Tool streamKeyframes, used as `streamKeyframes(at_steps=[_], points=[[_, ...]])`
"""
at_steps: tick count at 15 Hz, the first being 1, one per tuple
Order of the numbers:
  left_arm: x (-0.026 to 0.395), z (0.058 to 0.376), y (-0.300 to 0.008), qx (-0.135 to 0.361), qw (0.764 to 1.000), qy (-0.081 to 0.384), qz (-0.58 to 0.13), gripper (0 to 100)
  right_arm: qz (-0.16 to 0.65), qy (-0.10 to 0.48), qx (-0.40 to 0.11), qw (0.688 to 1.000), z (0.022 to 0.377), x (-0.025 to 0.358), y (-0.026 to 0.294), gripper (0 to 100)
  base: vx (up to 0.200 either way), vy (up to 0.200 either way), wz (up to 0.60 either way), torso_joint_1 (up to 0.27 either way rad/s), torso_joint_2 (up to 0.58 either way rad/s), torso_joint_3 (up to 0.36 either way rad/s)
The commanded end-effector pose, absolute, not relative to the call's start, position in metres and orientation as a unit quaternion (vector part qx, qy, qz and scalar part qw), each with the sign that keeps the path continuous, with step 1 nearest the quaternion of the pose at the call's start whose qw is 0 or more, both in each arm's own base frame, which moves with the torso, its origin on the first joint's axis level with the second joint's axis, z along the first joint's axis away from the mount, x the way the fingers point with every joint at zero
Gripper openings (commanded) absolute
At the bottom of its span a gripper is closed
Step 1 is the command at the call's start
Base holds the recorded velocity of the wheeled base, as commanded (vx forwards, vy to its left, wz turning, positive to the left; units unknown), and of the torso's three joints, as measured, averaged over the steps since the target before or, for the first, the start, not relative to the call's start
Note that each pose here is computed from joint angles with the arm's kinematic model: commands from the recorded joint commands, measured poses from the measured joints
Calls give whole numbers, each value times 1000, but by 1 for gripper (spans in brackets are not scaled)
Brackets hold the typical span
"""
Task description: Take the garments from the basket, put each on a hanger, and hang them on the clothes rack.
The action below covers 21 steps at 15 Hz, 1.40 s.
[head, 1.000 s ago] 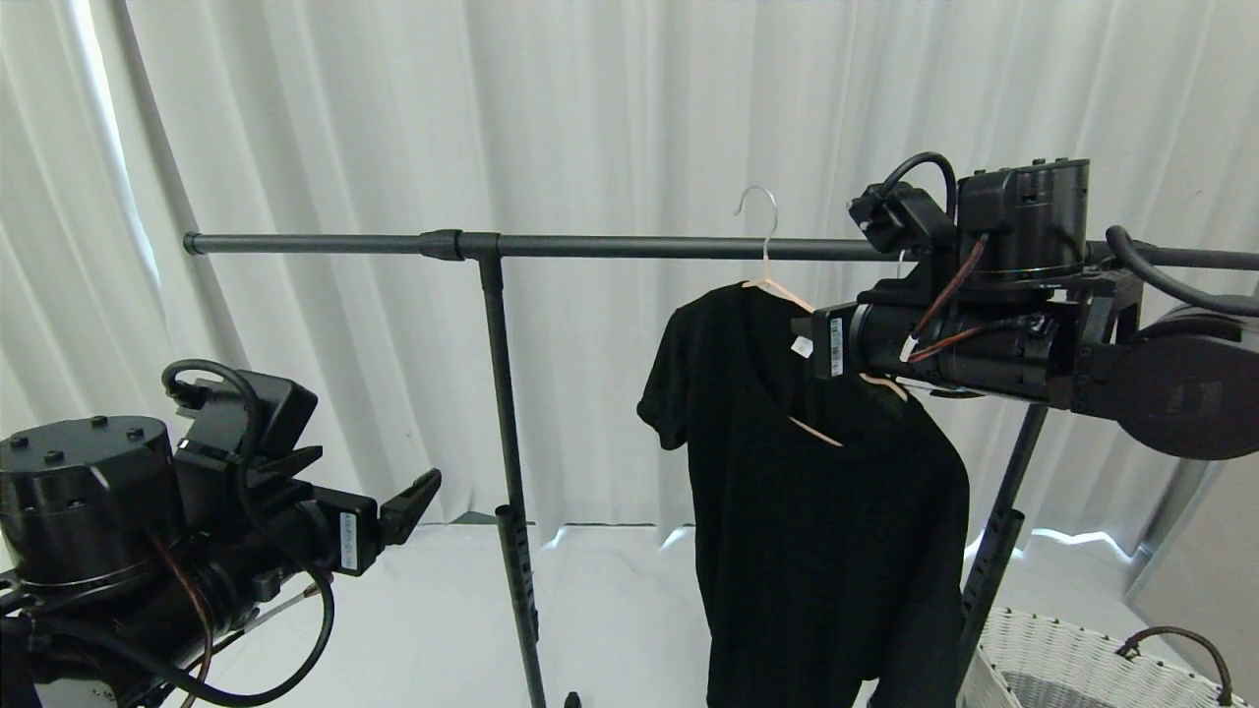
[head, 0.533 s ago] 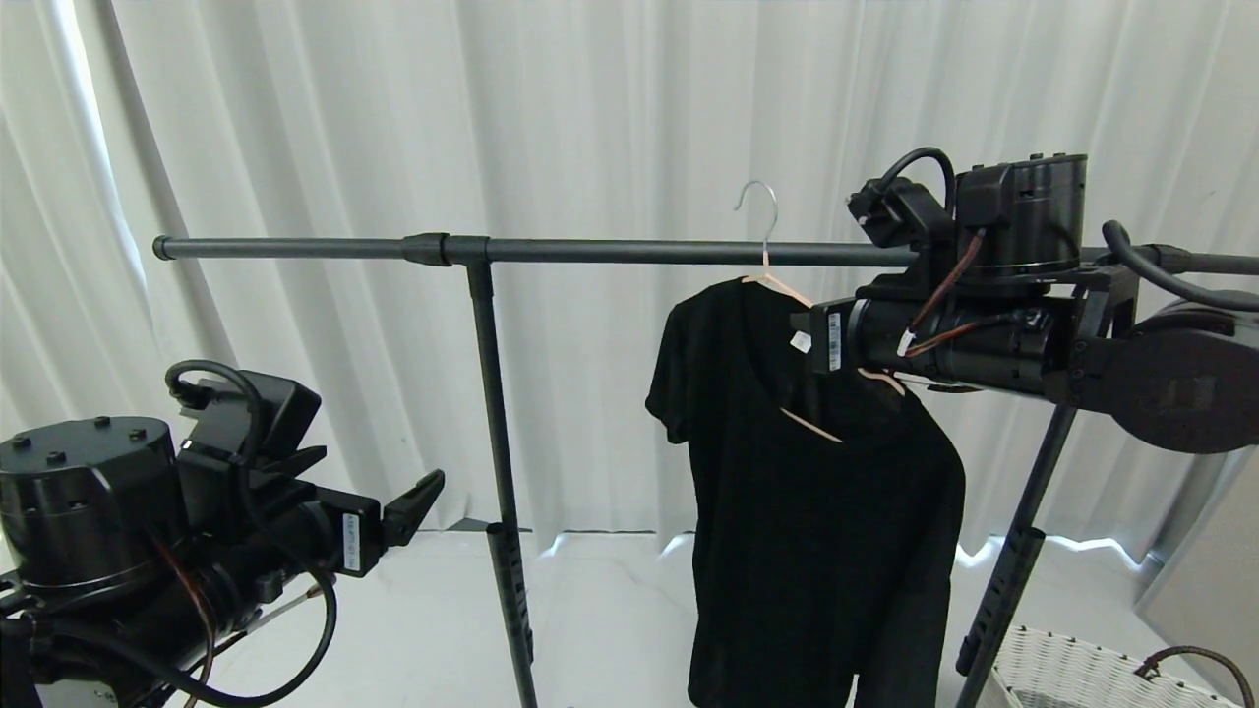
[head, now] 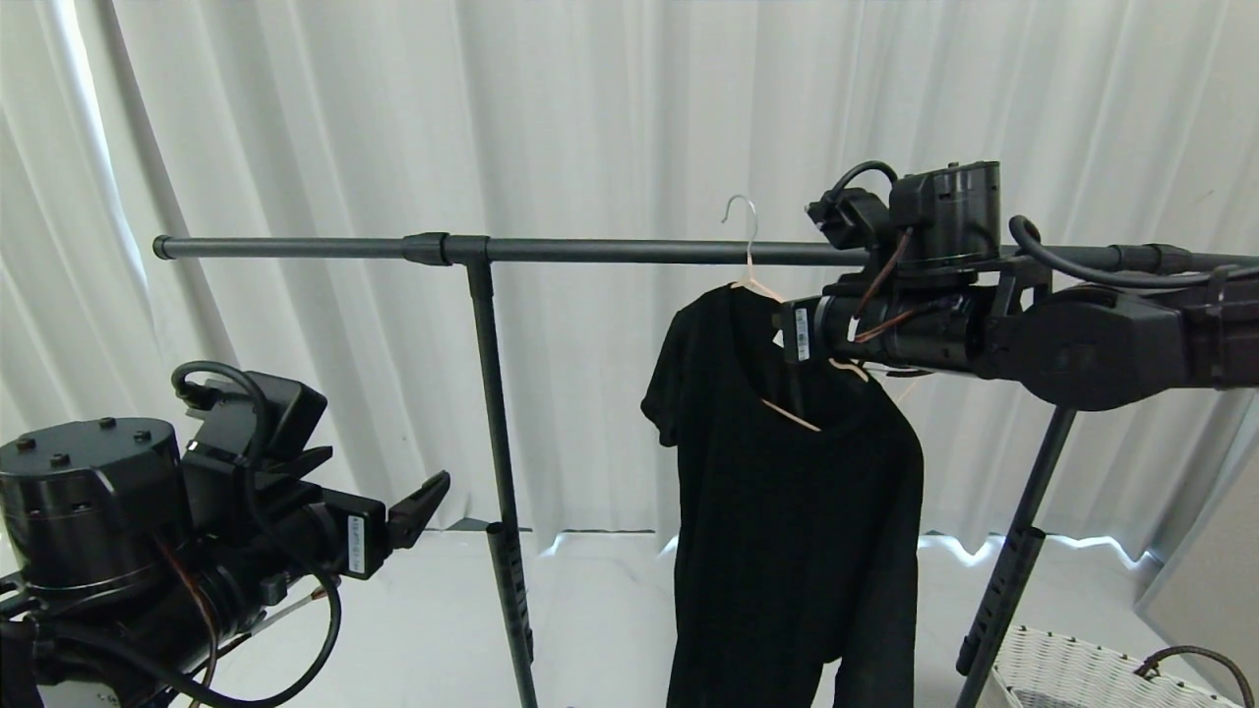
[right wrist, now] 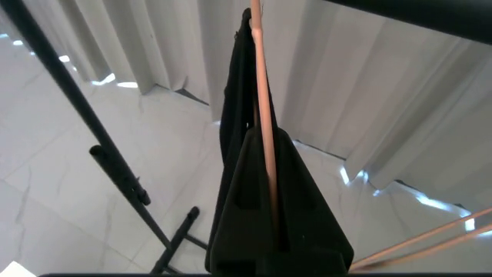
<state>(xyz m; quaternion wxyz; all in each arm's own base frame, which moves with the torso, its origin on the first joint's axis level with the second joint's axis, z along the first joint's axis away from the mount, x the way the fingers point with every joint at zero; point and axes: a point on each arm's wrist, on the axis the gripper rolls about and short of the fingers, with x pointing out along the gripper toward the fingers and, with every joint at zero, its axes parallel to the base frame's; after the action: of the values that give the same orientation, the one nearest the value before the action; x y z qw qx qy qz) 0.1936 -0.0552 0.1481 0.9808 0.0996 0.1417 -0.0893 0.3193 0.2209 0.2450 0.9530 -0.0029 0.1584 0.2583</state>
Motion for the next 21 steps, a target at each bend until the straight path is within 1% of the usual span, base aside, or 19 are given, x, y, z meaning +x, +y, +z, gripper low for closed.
streamKeyframes(at_steps=[1,13,14,16,17,18,20,21], points=[[193,148,-56,100,981,141,-92,100,255,170,-7,952,235,332,228,0,0,0,0,0,0,0],[192,148,-60,102,980,140,-102,100,250,184,-12,950,230,332,228,0,0,0,0,0,0,0],[192,148,-60,101,980,140,-101,100,249,184,-13,951,230,332,228,100,0,0,0,0,0,0],[193,148,-60,101,980,140,-101,100,249,179,-11,952,235,330,228,100,0,0,0,0,0,0],[193,149,-59,101,980,140,-98,100,253,172,-9,952,247,320,225,100,0,0,0,0,0,0],[193,148,-59,102,980,141,-95,100,251,180,-13,951,257,311,218,100,0,0,0,0,0,0],[194,148,-57,102,981,141,-84,100,248,201,-22,947,278,287,201,100,0,0,0,0,0,0],[194,148,-55,102,982,143,-74,100,228,216,-36,949,298,260,178,100,0,0,0,0,0,0]])
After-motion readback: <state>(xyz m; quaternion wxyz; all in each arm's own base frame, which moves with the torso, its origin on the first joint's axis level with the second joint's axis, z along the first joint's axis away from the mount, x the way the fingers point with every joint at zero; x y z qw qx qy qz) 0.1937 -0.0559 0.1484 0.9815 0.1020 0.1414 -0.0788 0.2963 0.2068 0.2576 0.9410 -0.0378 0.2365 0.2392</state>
